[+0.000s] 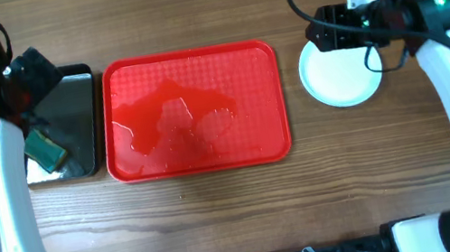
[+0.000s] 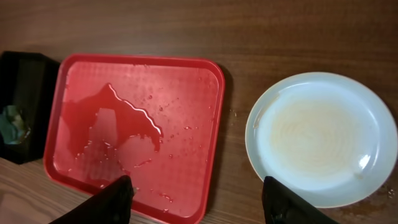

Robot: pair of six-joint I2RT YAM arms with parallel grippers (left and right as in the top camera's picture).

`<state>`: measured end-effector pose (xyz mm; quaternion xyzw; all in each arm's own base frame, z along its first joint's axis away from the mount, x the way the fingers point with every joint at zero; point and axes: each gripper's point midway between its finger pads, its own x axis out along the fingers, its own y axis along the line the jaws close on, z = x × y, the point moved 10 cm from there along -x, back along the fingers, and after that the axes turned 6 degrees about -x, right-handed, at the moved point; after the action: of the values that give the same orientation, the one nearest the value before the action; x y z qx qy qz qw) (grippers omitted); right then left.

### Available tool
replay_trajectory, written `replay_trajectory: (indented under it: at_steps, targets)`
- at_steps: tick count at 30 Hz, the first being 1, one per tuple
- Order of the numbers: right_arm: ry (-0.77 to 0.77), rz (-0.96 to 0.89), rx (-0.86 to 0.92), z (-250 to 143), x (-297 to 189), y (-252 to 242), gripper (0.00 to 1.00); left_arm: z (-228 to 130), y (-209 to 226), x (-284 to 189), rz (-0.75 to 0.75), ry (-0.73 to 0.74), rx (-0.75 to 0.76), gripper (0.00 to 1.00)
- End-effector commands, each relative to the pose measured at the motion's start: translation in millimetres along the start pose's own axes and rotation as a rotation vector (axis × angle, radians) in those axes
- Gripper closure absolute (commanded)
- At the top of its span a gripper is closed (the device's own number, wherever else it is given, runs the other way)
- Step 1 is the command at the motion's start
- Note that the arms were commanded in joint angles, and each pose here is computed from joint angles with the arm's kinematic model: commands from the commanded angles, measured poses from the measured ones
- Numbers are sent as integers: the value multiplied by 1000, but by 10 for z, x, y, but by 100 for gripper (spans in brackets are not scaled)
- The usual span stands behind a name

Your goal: Clean dirty plates on tray and stack at the side

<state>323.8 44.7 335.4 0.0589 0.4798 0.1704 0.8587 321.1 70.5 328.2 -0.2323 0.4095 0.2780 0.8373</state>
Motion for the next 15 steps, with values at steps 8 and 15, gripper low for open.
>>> replay_trajectory:
  at_steps: [8, 15]
  targets:
    - [-127, -129, -53, -301, -865, 198, 31, -79, -36, -375, -71, -36, 21, 0]
    - [-216, -133, -76, -423, -1167, 297, 29, -80, -36, -375, -70, -35, 21, 0]
